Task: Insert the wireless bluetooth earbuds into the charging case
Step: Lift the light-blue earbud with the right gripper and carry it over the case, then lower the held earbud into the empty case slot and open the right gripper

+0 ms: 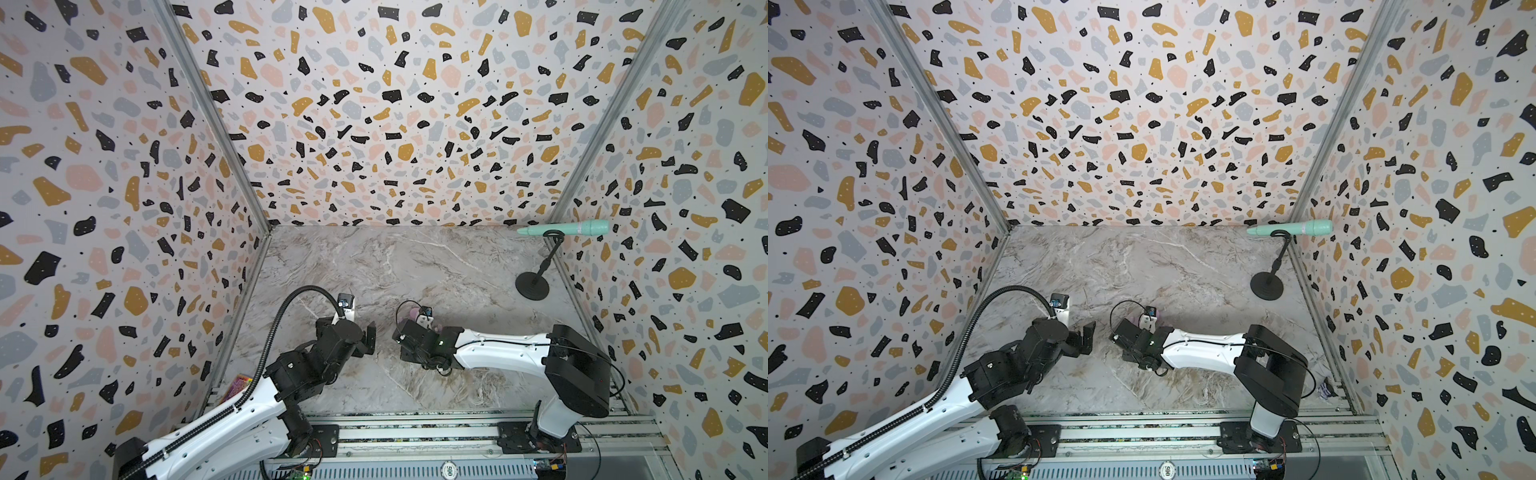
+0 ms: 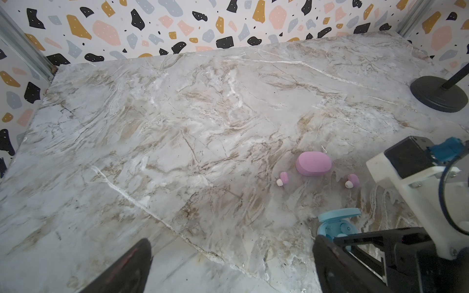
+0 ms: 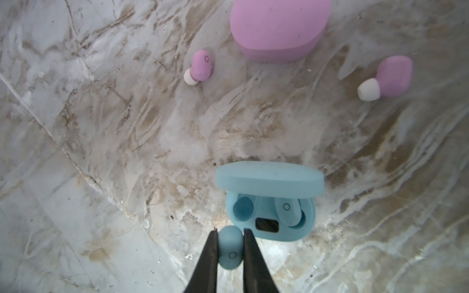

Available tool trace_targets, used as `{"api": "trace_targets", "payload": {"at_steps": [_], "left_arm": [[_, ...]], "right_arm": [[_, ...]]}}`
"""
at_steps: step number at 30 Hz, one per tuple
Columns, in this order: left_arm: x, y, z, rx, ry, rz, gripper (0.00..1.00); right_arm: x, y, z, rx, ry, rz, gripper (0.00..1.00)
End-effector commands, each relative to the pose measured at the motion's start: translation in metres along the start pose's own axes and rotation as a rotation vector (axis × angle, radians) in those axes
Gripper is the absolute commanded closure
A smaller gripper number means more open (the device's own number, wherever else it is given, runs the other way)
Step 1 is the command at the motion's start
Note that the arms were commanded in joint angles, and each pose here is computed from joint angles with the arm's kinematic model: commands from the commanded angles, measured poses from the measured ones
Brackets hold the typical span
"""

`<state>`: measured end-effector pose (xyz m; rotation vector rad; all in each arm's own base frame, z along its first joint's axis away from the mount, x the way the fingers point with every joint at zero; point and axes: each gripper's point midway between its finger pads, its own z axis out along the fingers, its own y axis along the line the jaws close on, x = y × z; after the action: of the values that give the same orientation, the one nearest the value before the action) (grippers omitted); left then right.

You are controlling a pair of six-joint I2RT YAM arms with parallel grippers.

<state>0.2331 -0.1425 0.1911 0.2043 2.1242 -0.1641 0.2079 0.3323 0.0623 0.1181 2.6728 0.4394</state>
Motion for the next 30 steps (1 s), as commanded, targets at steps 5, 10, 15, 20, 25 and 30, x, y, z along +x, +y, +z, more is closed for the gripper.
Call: {"api": "trace_targets", "payload": {"at_steps": [5,10,15,20,25,30], "left_arm": [[-0.009,-0.003,-0.001,0.019,-0.032,-0.011,0.00],[-0.010,-0.004,-0.001,0.021,-0.033,-0.011,0.00],[-0.010,-0.005,0.000,0.023,-0.031,-0.008,0.00],[-0.009,-0.005,0.000,0.026,-0.029,-0.008,0.00],[-0.009,-0.005,0.000,0.026,-0.028,-0.005,0.00],[-0.008,-0.005,0.000,0.026,-0.027,-0.005,0.00]], "right_arm": [[-0.008,-0.008,-0.007,0.011,-0.022,0.020,0.83],[-0.009,-0.010,-0.002,0.014,-0.016,0.027,0.83],[-0.012,-0.010,0.000,0.012,-0.017,0.029,0.83],[-0.013,-0.012,0.003,0.014,-0.014,0.032,0.84],[-0.013,-0.011,0.005,0.011,-0.010,0.030,0.84],[-0.011,-0.012,0.008,0.017,-0.002,0.029,0.84]]}}
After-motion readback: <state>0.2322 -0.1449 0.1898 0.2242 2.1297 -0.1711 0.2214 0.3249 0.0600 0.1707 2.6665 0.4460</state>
